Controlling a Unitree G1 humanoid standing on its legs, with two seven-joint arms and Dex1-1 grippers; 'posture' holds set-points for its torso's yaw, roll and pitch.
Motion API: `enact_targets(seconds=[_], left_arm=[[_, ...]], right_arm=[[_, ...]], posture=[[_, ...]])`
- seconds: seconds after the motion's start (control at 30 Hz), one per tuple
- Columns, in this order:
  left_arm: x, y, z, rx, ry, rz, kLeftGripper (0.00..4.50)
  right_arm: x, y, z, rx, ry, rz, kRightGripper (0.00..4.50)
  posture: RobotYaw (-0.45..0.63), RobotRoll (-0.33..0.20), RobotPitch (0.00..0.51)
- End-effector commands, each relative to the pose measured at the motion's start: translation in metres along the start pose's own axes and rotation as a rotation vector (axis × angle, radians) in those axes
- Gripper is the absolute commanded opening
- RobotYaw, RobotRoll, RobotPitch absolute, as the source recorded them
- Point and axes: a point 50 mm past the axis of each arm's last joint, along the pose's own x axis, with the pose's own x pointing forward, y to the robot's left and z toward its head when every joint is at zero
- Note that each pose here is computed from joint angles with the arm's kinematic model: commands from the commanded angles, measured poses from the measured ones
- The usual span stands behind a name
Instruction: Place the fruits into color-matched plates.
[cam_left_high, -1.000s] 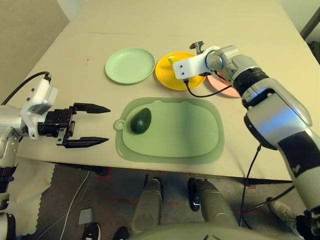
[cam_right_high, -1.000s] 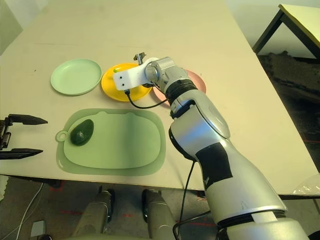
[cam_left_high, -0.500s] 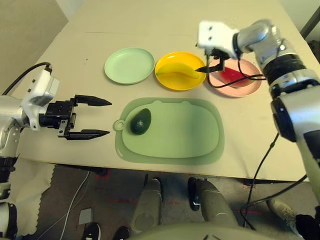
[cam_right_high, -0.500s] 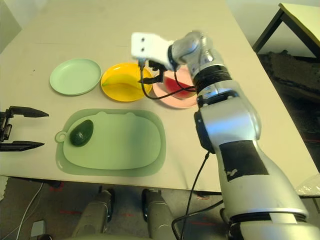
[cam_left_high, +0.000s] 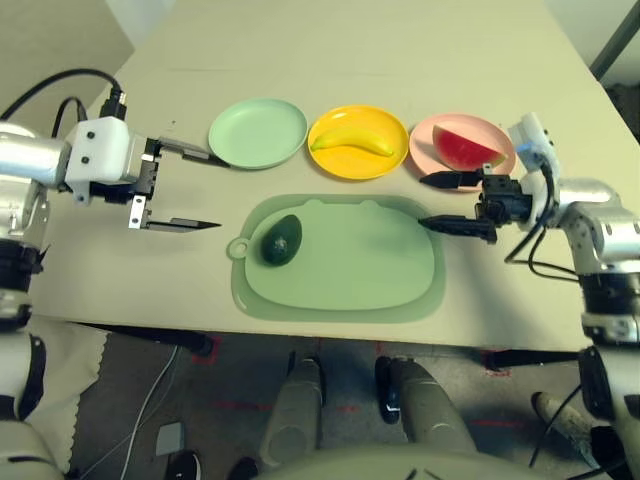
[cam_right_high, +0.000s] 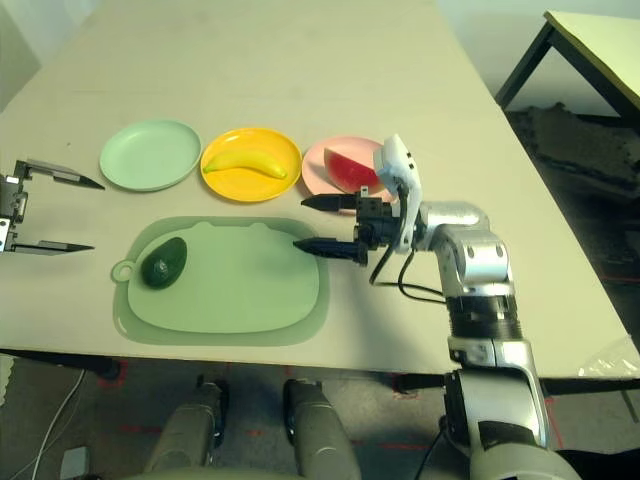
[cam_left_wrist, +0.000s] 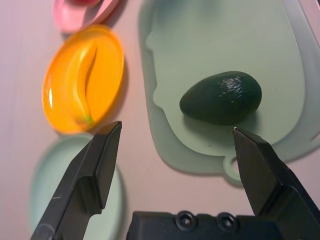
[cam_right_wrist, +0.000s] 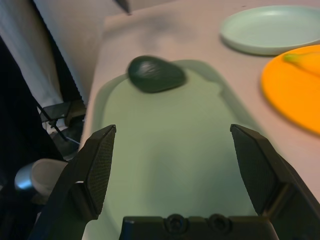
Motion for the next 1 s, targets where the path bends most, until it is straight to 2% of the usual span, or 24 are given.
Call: enact_targets(seconds=[0.03, 0.23, 0.5, 0.63, 1.0], left_arm=[[0.017, -0.004, 0.002, 0.107, 0.001, -0.140, 4.50], [0.035, -0.006, 0.004, 0.240, 0.001, -0.310, 4.50], [0.041, 0.001, -0.002, 0.366, 0.049, -0.383, 4.50], [0.045, 0.008, 0.003, 0.452, 0.040, -0.380, 4.50], [0.065, 0.013, 0.004, 0.476, -0.005, -0.389, 4.50]], right_arm=[[0.008, 0.014, -0.007, -0.049, -0.039, 0.005, 4.48], [0.018, 0.025, -0.026, -0.060, -0.058, -0.016, 4.48], [0.028, 0.024, -0.029, -0.052, -0.075, -0.087, 4.48], [0.030, 0.029, -0.030, -0.049, -0.069, -0.085, 4.48], [0.031, 0.033, -0.035, -0.037, -0.050, -0.098, 4.48]], posture=[[-0.04, 0.000, 0.207], [-0.06, 0.000, 0.197], [-0.09, 0.000, 0.185], [-0.10, 0.000, 0.185], [-0.11, 0.000, 0.173]])
